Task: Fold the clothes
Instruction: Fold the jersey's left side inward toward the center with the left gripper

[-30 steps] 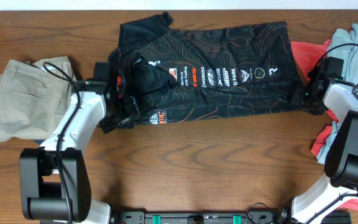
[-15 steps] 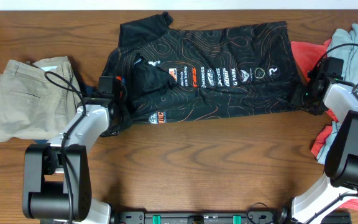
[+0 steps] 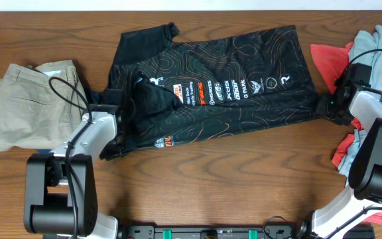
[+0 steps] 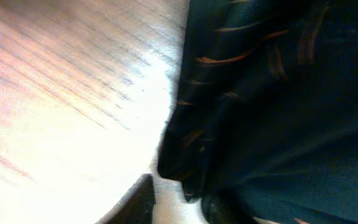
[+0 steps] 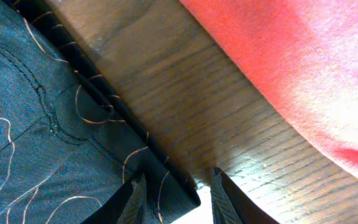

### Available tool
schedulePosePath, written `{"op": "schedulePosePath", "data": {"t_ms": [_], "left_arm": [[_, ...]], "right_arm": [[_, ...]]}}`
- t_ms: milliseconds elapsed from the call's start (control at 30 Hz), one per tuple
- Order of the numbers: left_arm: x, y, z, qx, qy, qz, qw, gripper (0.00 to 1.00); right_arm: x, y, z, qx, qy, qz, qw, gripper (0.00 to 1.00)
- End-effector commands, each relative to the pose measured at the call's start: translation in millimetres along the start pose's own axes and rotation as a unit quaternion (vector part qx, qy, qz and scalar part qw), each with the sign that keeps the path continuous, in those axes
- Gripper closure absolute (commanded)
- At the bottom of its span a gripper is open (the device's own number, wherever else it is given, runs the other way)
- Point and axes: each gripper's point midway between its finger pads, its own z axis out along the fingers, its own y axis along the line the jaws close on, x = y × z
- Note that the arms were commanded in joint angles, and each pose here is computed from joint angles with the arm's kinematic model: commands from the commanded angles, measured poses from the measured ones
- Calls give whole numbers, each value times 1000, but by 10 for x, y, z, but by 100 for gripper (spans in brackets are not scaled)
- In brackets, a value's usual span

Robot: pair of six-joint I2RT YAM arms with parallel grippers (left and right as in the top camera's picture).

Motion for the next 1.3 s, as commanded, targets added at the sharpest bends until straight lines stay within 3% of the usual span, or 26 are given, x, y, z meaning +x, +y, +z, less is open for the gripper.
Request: {"op": "schedulePosePath", "data": {"t_ms": [0, 267, 500, 700, 1167, 1267], "left_arm": [[17, 103, 17, -28, 1, 6, 1000, 61], [-22, 217, 6, -61, -11, 31, 998, 60], [-79, 202, 6, -60, -23, 28, 998, 60], [-80, 181, 8, -54, -23, 26, 998, 60], [-108, 61, 16, -22, -25, 22, 999, 59], [-108, 61, 16, -22, -25, 22, 999, 54]], "right_arm": [[73, -161, 41, 28, 11, 4, 1000, 67], [29, -154, -13, 22, 7, 11, 1000, 55], [-341, -54, -421, 0, -54, 11, 998, 44], [-394, 165, -562, -59, -66, 1, 996, 49], [-137, 480, -160, -103, -13, -36, 994, 59], [-94, 466, -85, -100, -3, -35, 994, 59]]}}
